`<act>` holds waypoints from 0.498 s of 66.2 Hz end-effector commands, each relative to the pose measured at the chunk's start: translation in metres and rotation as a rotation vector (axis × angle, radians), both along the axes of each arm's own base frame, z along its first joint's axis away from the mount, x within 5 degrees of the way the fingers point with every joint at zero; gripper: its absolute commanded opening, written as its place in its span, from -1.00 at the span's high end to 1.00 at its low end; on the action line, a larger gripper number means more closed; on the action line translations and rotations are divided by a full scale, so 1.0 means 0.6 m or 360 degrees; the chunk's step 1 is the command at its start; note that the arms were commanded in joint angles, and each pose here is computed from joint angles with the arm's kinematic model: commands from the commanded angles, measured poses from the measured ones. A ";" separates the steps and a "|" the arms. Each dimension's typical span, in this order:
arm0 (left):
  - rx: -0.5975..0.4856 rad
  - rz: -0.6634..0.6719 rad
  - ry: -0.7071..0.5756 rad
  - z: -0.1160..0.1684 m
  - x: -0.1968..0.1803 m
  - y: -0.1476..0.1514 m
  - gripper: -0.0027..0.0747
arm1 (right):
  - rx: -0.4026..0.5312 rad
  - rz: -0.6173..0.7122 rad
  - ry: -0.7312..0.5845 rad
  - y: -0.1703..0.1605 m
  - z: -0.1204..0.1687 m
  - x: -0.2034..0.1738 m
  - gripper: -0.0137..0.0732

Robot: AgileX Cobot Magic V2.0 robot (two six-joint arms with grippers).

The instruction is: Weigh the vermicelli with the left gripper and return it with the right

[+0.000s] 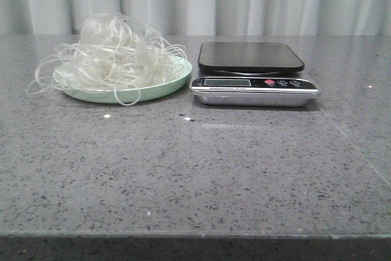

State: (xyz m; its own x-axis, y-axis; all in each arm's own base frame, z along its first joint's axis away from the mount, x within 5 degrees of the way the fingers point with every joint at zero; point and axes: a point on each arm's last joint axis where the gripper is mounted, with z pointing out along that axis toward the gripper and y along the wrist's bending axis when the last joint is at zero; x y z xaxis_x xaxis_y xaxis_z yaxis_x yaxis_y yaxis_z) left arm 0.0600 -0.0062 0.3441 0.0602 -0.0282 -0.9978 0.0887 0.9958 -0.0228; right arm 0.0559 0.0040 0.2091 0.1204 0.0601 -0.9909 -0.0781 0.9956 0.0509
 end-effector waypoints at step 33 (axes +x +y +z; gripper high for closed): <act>-0.0047 -0.0017 0.0289 0.017 0.093 -0.007 -0.52 | -0.0020 -0.0013 -0.0162 -0.001 0.018 -0.005 0.30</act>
